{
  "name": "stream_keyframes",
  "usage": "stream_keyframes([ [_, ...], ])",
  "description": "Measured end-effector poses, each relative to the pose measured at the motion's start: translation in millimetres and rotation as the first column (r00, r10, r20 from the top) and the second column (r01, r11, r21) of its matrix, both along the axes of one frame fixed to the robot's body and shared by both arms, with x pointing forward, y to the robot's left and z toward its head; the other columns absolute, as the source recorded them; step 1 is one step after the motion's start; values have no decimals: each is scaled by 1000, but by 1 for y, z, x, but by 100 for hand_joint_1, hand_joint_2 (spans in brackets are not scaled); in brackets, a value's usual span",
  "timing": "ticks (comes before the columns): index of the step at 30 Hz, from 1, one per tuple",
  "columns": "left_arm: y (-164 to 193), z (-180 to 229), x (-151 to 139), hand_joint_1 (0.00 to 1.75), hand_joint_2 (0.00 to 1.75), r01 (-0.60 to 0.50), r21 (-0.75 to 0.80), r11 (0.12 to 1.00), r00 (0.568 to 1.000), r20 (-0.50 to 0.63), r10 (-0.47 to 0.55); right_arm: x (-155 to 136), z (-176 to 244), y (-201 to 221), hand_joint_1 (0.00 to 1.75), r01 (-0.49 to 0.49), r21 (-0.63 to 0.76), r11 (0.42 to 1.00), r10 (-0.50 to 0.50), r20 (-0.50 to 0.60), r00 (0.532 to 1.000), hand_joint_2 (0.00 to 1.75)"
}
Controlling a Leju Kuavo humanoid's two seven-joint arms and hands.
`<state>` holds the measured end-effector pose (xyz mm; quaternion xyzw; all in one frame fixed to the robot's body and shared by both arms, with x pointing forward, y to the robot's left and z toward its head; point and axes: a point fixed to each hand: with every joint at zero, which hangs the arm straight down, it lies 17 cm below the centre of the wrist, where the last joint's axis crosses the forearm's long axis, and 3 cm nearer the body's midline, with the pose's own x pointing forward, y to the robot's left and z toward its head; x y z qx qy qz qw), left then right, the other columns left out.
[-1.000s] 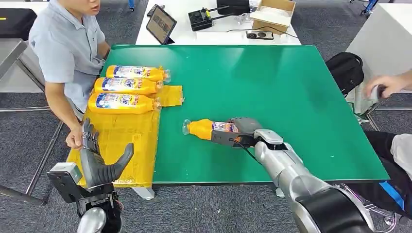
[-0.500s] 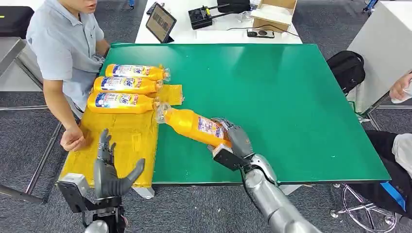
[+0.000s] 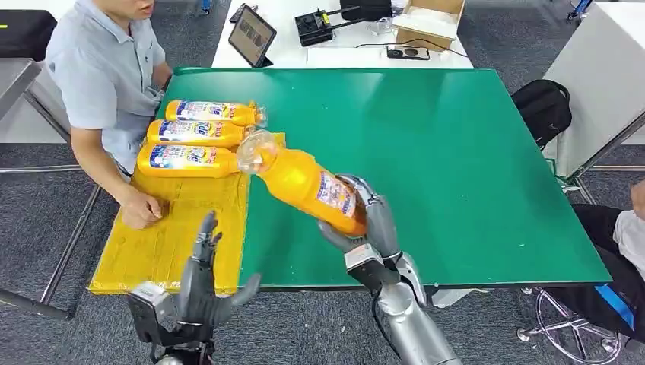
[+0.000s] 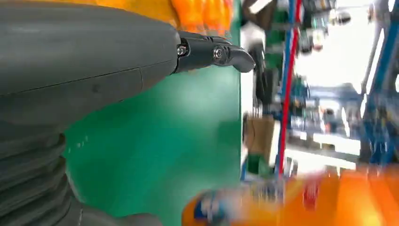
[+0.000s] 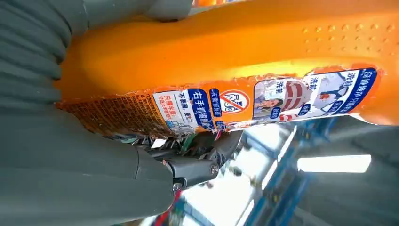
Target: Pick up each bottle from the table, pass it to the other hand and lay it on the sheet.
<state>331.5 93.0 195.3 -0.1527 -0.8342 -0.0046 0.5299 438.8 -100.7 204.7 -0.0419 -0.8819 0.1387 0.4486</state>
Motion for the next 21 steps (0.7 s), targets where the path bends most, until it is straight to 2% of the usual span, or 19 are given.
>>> stream_keyframes([
  [4,-15,2,-1,0,175,47,18,999,999,5,-48,-11,-3,40,175,-108,-66,992,108,5,994,175],
  [9,-16,2,-1,0,175,48,19,999,999,4,-48,-11,-3,41,175,-112,-68,991,112,5,994,175],
  [11,-24,2,5,0,175,49,20,999,999,-5,-49,-23,-8,82,175,-202,-103,974,202,-9,979,175],
  [13,-25,1,6,0,175,49,7,999,999,-15,-49,-28,-14,102,175,-252,-119,960,250,-32,968,175],
  [21,-24,3,7,0,175,48,-5,999,999,-15,-48,-32,-25,119,175,-294,-135,946,288,-64,955,175],
])
